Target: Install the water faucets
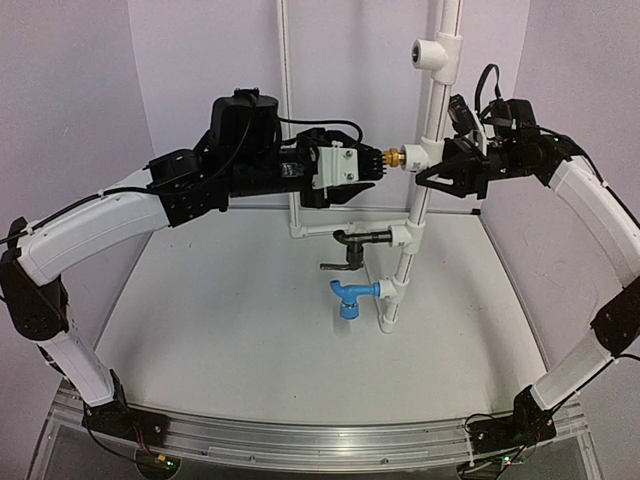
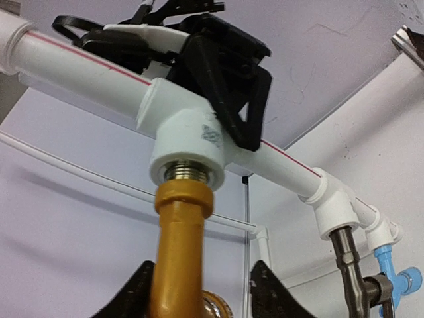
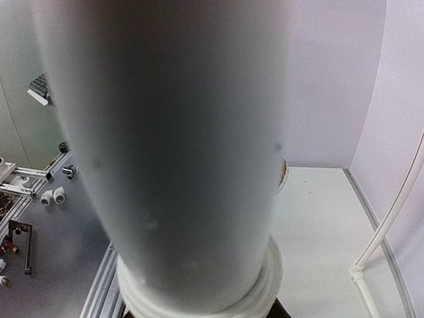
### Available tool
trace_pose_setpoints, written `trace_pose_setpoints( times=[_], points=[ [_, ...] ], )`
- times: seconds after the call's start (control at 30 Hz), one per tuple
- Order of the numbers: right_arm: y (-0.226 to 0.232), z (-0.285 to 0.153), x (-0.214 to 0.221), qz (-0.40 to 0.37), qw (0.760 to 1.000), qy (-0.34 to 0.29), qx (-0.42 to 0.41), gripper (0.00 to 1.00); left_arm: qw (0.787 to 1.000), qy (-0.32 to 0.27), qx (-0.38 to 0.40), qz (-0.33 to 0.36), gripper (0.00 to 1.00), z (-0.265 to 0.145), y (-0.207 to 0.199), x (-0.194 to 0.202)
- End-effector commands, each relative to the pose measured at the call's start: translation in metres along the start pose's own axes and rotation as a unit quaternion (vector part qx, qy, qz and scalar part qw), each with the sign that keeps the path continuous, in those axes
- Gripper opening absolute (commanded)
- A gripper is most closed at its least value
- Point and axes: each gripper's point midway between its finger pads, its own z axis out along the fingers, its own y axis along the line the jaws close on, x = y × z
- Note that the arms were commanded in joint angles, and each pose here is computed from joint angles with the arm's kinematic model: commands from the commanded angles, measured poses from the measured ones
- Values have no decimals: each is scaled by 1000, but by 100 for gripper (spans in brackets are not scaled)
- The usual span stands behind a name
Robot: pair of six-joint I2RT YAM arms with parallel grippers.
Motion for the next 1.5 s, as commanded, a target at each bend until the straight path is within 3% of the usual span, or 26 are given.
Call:
trace_pose_setpoints(
  times=[0.0,0.13,0.27,0.4,0.47,0.57,0.67,0.77,0.87,1.0,1.07,1.2,1.3,1.47],
  points=[
    [-13,-6,8,99,995,8,11,0,1000,1,-9,7,57,-25,10,-11],
    [-24,-14,8,100,995,4,23,0,999,0,-25,-26,70,-34,14,-15],
    [-26,-16,8,93,995,4,27,0,994,2,-61,-88,97,-47,26,-19],
    [-26,-17,11,87,996,8,33,0,968,13,-111,-224,100,-71,51,-17],
    [-27,-16,12,86,996,10,34,0,944,27,-126,-303,100,-86,60,-13],
    [-28,-16,12,85,996,10,35,0,879,62,-145,-450,100,-104,67,-2],
    [-28,-16,12,85,996,10,35,0,793,114,-137,-582,100,-114,58,11],
    [-29,-16,14,87,996,11,36,0,704,106,-96,-695,100,-107,42,4],
    [-32,-16,15,88,995,13,39,0,595,61,-52,-800,100,-96,35,2],
    [-34,-16,17,90,995,16,44,0,423,-52,-15,-905,100,-96,44,16],
    [-36,-16,18,87,995,19,49,0,364,-75,-8,-928,100,-101,50,21],
    [-38,-17,18,87,994,22,56,0,318,-50,41,-946,100,-85,51,14],
    [-38,-17,18,87,994,23,57,0,284,-79,81,-952,100,-70,55,9],
    [-37,-17,16,83,995,22,58,0,258,-97,117,-954,100,-52,53,8]
  ],
)
